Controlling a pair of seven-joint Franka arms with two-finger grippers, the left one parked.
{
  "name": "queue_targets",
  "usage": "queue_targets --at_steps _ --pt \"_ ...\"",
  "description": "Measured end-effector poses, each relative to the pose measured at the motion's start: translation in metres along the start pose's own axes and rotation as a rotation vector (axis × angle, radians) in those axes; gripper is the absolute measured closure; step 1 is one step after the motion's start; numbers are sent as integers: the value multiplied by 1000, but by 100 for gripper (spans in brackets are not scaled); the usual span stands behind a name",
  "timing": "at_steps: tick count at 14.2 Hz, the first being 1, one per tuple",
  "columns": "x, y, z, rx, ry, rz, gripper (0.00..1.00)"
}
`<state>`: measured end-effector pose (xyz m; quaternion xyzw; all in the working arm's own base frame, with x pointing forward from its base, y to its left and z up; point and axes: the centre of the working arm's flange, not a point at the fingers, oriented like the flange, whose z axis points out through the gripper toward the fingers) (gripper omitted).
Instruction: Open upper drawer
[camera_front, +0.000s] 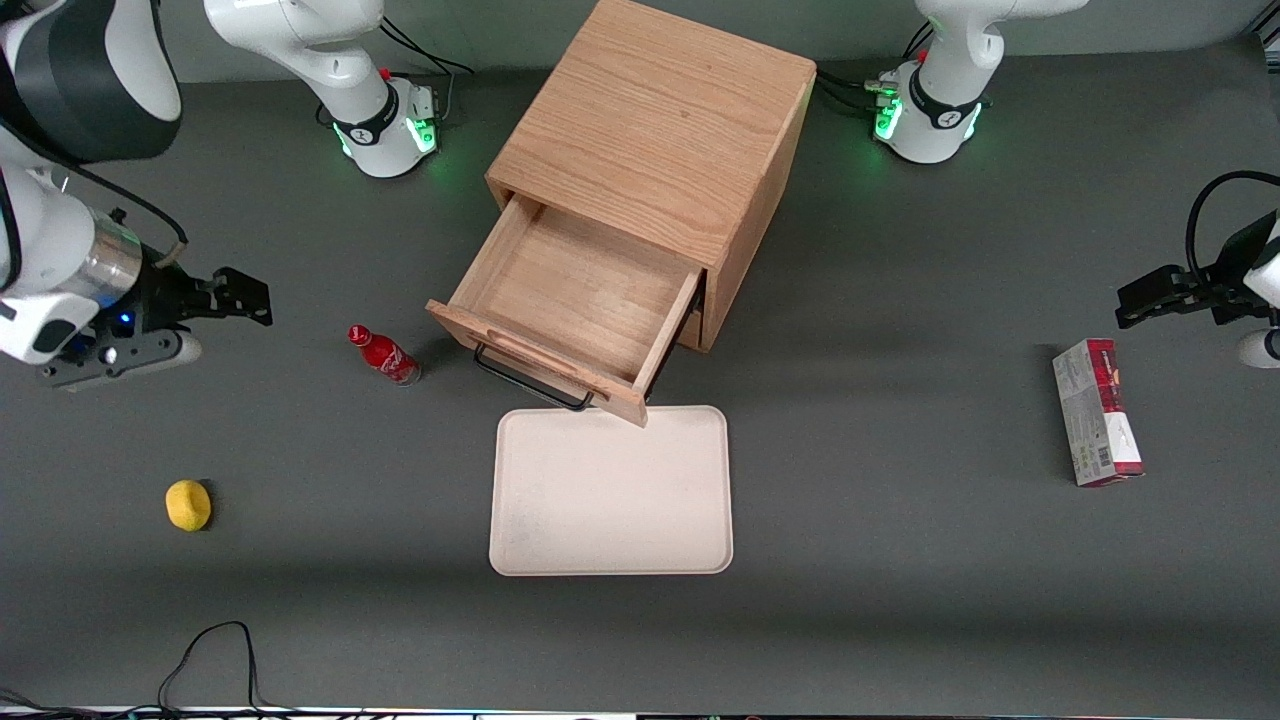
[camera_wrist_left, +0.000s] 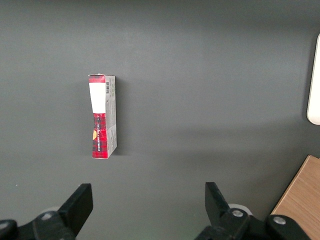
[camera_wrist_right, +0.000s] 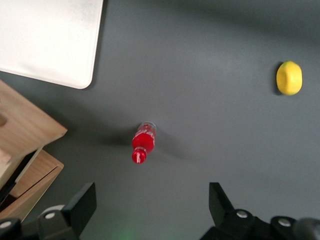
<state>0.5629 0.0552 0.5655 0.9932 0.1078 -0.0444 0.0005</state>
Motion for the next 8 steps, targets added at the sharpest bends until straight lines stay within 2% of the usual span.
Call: queue_targets --at_steps 3,8 --pt "-26 6 8 12 15 19 0" --pt "-28 22 5 25 34 54 0"
